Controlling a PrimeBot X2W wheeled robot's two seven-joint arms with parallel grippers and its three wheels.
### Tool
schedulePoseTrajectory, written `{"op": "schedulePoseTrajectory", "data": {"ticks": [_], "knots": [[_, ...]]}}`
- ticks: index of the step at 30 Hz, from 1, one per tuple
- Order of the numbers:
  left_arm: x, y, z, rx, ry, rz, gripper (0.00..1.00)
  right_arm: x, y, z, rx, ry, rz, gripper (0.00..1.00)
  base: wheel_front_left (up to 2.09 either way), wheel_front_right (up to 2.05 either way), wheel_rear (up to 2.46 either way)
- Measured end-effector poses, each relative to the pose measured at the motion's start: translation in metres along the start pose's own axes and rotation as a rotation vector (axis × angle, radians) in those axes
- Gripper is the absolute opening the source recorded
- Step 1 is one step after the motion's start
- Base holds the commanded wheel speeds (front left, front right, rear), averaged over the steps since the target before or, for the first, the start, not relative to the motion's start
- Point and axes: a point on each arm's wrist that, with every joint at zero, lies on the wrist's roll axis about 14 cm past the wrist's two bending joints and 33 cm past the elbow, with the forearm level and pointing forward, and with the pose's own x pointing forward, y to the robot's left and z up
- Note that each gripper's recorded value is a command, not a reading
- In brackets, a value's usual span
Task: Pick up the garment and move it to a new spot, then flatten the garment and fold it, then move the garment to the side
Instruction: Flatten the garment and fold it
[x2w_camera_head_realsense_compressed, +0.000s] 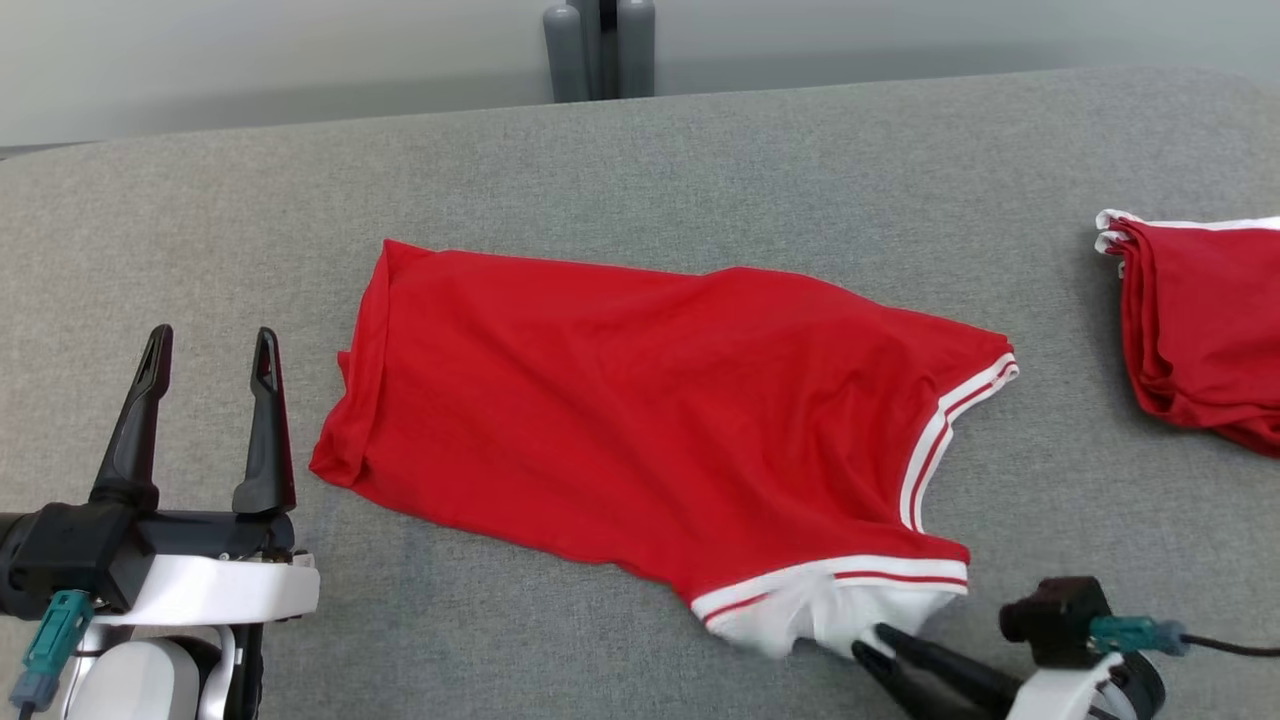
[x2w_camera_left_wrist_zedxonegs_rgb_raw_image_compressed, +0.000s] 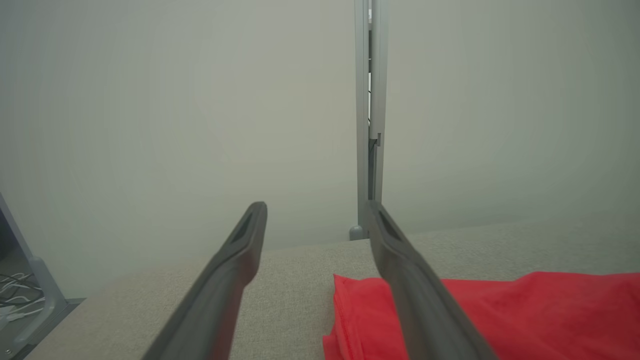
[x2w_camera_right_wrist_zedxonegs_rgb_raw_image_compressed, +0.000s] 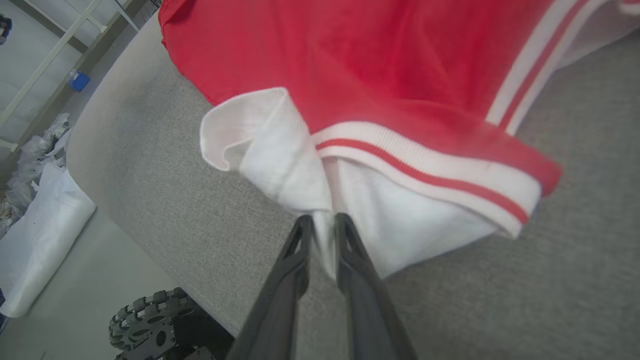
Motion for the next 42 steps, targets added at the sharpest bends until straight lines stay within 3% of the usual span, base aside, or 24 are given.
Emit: {"op": "schedulePoseTrajectory", "data": {"ticks": [5,8,13,19,27,42], "knots": [[0.001,0.001,0.004,0.006,-0.008,0.006,1.0,-0.016,-0.007,0.004,0.08,-0.075,-0.05,1.0,0.0,0.0,0.0],[0.002,0.002,0.007,0.011,-0.016,0.011,1.0,-0.03,-0.018,0.043,0.079,-0.252,-0.094,1.0,0.0,0.0,0.0],[0.003,0.0,0.009,0.012,-0.018,0.018,1.0,-0.079,-0.06,0.122,-0.066,-0.62,-0.305,1.0,0.0,0.0,0.0],[-0.005,-0.004,0.016,0.004,-0.019,0.02,1.0,-0.103,-0.052,0.167,-0.15,-0.85,-0.412,1.0,0.0,0.0,0.0],[-0.031,-0.009,0.022,0.0,-0.009,0.024,1.0,-0.093,-0.034,0.157,-0.216,-0.807,-0.441,1.0,0.0,0.0,0.0],[-0.07,-0.017,0.015,-0.013,0.057,0.007,1.0,-0.097,-0.029,0.122,-0.202,-0.735,-0.482,1.0,0.0,0.0,0.0]]}}
